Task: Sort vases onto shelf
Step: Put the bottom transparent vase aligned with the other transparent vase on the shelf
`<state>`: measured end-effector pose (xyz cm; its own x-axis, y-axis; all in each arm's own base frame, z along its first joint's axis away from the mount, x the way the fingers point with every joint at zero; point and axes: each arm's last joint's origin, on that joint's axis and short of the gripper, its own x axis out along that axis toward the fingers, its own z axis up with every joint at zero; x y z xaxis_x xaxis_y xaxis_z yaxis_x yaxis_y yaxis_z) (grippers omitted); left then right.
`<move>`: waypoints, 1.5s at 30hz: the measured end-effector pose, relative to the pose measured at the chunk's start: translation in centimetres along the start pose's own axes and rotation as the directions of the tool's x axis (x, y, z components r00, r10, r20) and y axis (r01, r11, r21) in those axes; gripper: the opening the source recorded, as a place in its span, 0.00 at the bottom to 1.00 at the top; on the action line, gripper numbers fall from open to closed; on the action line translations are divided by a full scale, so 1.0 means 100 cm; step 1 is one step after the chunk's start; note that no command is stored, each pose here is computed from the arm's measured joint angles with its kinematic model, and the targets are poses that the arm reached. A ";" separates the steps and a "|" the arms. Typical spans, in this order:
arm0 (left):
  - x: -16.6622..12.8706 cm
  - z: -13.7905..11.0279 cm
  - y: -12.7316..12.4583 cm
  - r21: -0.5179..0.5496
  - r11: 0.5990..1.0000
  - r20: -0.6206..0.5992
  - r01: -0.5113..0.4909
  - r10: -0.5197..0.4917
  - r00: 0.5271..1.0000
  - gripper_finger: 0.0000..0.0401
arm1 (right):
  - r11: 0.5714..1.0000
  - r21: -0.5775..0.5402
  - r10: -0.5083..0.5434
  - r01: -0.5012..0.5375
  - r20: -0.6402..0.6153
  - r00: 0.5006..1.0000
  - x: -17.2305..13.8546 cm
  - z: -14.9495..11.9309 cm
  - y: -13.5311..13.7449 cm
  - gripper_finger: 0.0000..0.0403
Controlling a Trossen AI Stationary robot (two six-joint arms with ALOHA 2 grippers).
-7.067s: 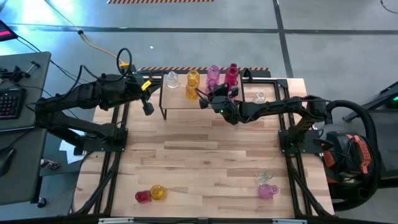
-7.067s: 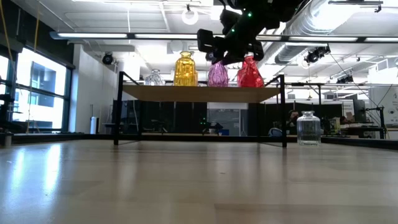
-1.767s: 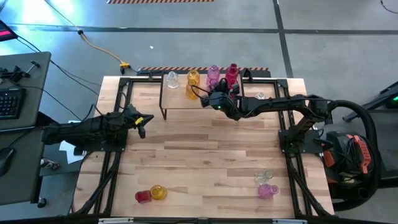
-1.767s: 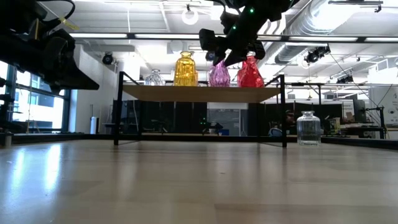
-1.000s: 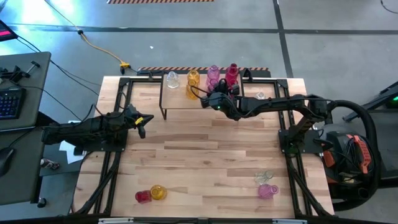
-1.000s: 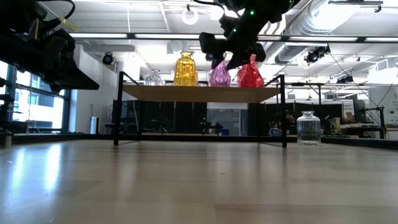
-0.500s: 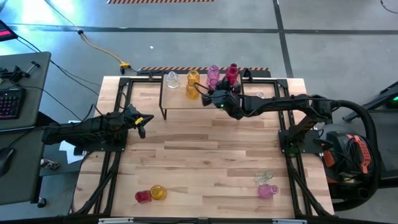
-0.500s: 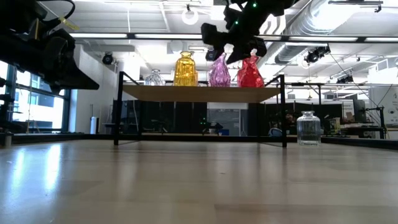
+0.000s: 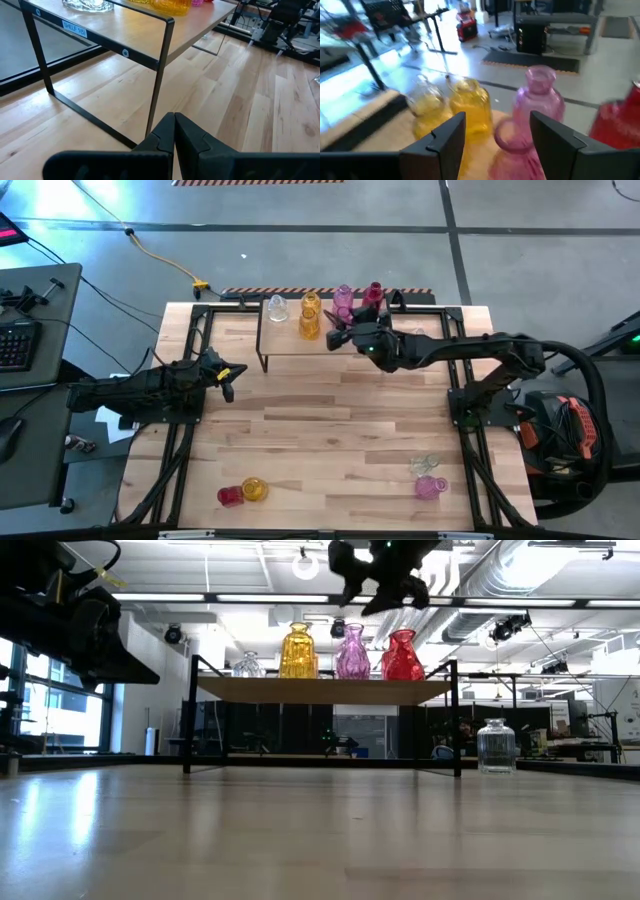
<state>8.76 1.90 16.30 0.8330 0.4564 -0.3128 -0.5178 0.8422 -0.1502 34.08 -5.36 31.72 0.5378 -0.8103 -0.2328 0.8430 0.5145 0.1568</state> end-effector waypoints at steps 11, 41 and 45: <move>0.000 0.000 0.000 0.000 1.000 0.000 0.000 0.000 1.000 0.00 | 0.997 0.007 0.070 -0.071 0.041 0.997 -0.030 0.021 -0.001 0.50; 0.000 0.000 0.000 0.000 1.000 -0.001 0.001 -0.001 1.000 0.00 | 0.833 0.483 0.460 -0.272 -0.329 0.825 -0.190 -0.016 0.007 0.50; 0.000 0.000 0.000 0.000 1.000 -0.001 0.000 0.000 1.000 0.00 | 0.820 0.553 0.432 -0.150 -0.426 0.795 -0.205 -0.029 -0.001 0.50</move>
<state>8.76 1.90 16.29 0.8330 0.4559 -0.3133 -0.5175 0.8424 -0.1500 22.94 12.00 33.67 0.7950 -0.3017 -0.5263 0.6066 0.3877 0.6940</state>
